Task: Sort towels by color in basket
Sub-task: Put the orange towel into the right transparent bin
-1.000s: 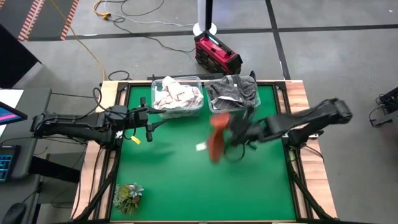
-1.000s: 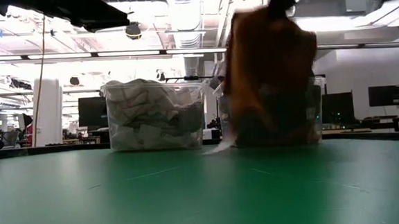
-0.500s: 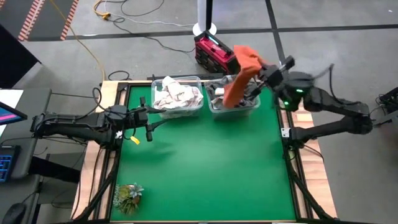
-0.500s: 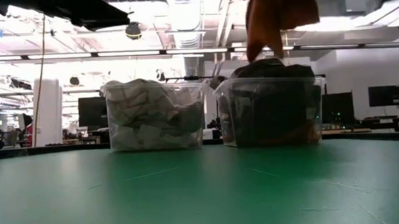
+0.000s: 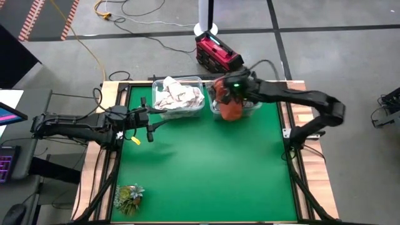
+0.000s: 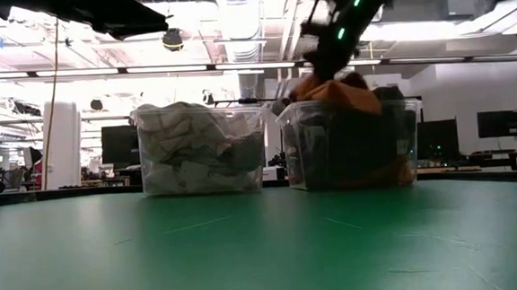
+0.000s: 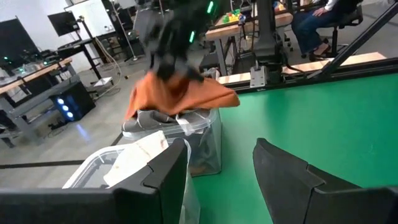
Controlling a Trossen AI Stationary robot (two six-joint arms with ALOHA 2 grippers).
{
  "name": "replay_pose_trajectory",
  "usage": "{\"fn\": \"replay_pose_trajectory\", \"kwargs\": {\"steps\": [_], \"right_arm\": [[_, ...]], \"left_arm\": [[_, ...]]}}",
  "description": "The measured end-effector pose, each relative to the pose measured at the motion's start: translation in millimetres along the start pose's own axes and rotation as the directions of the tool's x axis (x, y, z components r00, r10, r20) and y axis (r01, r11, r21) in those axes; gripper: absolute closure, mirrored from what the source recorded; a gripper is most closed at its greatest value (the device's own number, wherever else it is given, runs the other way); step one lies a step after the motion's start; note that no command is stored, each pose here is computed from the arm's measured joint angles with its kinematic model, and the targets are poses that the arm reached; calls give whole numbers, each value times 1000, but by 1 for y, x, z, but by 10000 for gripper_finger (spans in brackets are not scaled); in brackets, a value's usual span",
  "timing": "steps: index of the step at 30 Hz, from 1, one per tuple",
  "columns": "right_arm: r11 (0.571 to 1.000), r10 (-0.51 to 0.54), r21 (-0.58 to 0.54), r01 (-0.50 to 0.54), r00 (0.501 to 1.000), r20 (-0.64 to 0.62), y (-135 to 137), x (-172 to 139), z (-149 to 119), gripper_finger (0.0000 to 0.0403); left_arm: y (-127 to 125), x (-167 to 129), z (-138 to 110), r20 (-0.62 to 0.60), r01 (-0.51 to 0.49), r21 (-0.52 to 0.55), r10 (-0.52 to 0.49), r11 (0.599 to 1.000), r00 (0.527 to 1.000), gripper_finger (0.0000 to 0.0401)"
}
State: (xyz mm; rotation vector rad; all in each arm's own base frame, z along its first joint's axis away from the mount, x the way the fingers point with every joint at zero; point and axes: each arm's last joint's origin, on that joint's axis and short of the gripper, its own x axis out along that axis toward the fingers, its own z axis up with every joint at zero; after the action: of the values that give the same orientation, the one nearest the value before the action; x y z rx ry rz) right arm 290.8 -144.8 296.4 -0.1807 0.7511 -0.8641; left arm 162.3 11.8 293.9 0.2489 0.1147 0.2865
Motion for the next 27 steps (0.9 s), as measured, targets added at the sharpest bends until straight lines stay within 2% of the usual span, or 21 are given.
{"fn": "replay_pose_trajectory", "kwargs": {"steps": [3,6,9,13,19,27], "right_arm": [[999,3,38,2,993,-114,5,38,-16,372],[995,74,77,-58,972,-221,8,64,-33,372],[987,139,118,-107,941,-309,15,80,-47,373],[975,176,193,-108,907,-383,22,92,-59,362],[977,184,177,-120,894,-409,19,82,-60,309],[965,182,235,-118,945,-273,-23,24,-13,201]], "left_arm": [[0,-1,0,3,-1,-1,1,1000,1000,228],[1,-4,-1,-15,4,4,-4,1000,1000,228],[1,-6,-2,-26,6,8,-5,1000,1000,228],[1,-7,-2,-28,6,6,-5,1000,1000,228],[1,-7,-4,-46,9,-11,-9,1000,999,228],[1,-7,-4,-47,9,-20,-10,1000,999,228]]}}
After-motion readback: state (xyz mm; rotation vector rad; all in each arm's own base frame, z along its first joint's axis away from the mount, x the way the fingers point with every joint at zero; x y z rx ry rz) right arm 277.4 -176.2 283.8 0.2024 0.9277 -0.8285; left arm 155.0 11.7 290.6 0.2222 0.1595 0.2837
